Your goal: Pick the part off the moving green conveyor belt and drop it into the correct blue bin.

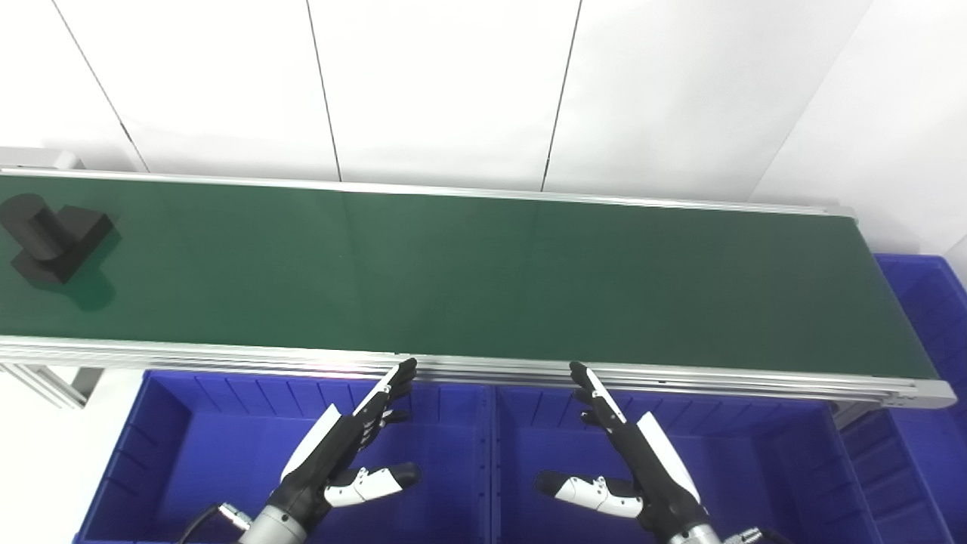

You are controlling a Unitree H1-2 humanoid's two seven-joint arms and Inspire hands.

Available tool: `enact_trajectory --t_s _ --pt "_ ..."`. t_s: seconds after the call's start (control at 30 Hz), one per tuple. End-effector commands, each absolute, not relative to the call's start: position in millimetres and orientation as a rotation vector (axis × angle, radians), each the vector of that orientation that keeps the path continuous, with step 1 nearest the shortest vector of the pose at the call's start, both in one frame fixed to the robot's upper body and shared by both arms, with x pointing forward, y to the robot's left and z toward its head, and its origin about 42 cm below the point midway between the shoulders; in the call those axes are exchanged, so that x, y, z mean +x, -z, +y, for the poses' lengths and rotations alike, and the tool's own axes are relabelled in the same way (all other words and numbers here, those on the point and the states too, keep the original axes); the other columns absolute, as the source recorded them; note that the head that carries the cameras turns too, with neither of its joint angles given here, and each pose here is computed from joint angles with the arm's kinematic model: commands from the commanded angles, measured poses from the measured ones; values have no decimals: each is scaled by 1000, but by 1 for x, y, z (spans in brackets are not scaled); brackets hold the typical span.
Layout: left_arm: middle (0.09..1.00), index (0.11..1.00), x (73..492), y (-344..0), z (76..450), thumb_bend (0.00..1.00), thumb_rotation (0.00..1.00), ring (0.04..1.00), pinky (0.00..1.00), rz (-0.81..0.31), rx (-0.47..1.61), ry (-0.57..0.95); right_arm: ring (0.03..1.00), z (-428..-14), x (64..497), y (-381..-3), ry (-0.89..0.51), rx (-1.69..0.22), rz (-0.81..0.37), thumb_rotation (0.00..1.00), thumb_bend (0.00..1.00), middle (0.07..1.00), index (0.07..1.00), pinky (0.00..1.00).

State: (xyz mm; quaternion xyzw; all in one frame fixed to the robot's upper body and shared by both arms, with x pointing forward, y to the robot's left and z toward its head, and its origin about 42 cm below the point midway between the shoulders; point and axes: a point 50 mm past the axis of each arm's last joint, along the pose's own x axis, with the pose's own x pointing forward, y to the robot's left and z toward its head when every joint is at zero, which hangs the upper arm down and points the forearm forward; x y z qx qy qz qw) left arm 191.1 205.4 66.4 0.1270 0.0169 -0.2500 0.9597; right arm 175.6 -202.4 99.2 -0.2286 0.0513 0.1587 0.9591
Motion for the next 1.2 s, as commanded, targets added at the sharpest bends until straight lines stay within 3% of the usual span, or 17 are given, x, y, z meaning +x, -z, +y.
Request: enact_trajectory --t_s 0.0,1.17 --pt "996 990 197 -77 204 884 731 973 876 -30 261 492 945 -200 178 -112 -320 -460 4 632 856 979 1000 864" --pt "1000 997 202 -76 204 868 651 975 899 -32 250 522 948 -201 179 -111 -322 -460 8 594 891 974 1000 867"
